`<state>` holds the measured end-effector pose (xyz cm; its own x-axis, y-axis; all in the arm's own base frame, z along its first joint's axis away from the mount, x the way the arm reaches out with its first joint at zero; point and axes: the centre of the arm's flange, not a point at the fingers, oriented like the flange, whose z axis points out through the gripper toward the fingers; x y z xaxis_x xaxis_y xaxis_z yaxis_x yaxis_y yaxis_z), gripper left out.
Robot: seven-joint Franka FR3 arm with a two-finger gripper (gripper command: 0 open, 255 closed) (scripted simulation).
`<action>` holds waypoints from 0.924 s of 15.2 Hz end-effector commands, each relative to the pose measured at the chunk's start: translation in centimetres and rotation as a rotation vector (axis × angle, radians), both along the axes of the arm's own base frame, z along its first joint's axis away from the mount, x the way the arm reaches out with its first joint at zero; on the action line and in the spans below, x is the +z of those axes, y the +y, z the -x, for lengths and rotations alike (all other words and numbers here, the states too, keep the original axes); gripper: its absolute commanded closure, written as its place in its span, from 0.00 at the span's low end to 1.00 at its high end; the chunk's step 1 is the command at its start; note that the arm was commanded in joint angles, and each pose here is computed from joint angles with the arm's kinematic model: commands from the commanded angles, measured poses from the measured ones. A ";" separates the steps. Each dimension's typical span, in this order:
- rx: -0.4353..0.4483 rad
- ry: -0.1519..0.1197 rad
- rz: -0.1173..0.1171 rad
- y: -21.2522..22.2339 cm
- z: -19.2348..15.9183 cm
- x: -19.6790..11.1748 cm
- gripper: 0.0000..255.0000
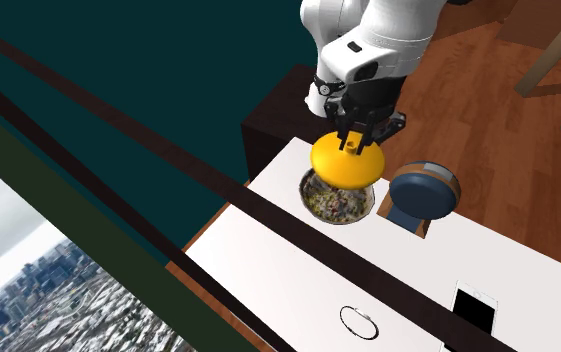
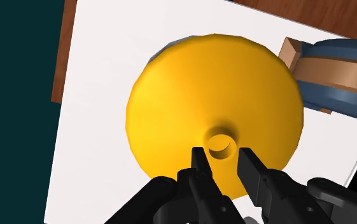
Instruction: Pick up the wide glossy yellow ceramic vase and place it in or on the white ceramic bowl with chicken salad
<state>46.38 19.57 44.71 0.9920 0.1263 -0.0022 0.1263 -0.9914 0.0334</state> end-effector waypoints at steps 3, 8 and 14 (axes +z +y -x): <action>0.000 -0.001 0.000 0.1 0.1 -2.1 1.00; 0.000 -0.001 0.000 0.1 0.1 -4.8 1.00; 0.000 -0.001 0.000 0.1 0.1 -7.1 1.00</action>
